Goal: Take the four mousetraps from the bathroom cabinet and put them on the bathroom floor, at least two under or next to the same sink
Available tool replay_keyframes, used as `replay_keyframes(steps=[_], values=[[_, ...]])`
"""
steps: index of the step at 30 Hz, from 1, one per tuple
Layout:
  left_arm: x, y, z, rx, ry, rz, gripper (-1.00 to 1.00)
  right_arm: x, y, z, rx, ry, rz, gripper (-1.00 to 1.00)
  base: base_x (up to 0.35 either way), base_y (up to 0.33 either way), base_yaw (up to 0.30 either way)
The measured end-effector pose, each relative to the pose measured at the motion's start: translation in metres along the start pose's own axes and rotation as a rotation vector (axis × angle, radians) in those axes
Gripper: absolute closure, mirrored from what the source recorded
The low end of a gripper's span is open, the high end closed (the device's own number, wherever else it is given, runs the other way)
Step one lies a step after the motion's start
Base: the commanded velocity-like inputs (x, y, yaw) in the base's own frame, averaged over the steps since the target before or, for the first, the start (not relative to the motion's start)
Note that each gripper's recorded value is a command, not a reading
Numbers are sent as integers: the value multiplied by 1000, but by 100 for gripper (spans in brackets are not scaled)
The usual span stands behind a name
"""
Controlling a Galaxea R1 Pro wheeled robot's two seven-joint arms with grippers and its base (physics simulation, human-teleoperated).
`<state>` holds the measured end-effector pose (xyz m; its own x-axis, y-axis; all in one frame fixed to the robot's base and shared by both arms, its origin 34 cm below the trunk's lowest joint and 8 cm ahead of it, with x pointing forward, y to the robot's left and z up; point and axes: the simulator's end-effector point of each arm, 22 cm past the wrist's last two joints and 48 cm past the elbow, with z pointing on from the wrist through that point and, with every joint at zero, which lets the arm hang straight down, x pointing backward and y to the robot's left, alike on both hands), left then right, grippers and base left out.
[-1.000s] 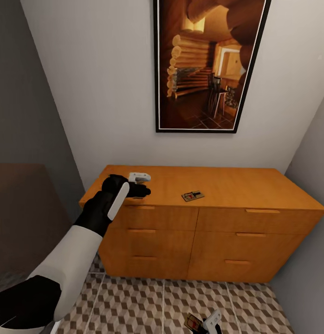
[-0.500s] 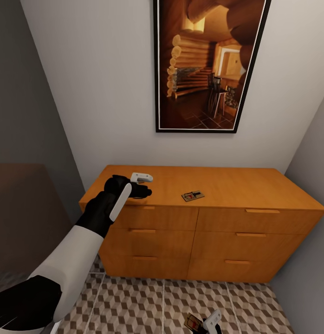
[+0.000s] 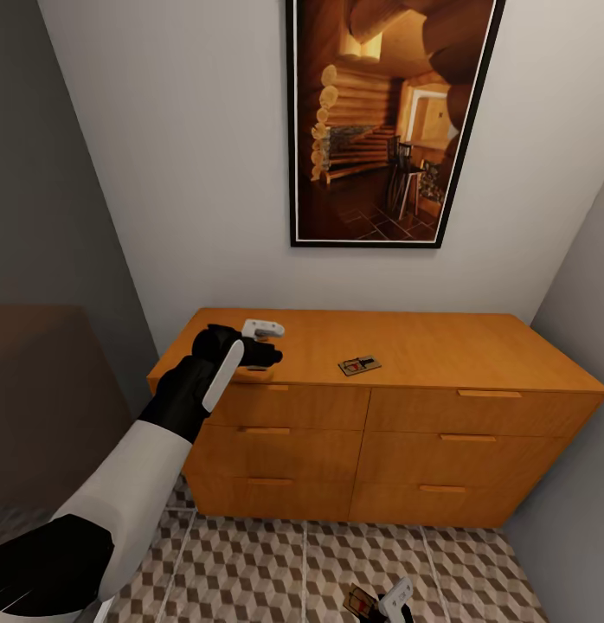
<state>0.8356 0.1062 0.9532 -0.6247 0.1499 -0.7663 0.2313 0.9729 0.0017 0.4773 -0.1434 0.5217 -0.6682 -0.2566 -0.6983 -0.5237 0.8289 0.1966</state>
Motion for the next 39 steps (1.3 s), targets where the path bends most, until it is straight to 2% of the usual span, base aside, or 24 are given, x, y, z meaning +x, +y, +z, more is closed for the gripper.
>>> replay_keyframes(steps=[7, 18, 39], values=[[-2, 5, -1, -2, -6, -15, -100, 0, 0, 0, 0, 0, 0, 100, 0, 0, 0], [-5, 18, -3, -5, -14, -65, -100, 0, 0, 0, 0, 0, 0, 100, 0, 0, 0], [-2, 20, 0, -6, -5, -73, -100, 1, 1, 1, -3, 3, 2, 100, 0, 0, 0]])
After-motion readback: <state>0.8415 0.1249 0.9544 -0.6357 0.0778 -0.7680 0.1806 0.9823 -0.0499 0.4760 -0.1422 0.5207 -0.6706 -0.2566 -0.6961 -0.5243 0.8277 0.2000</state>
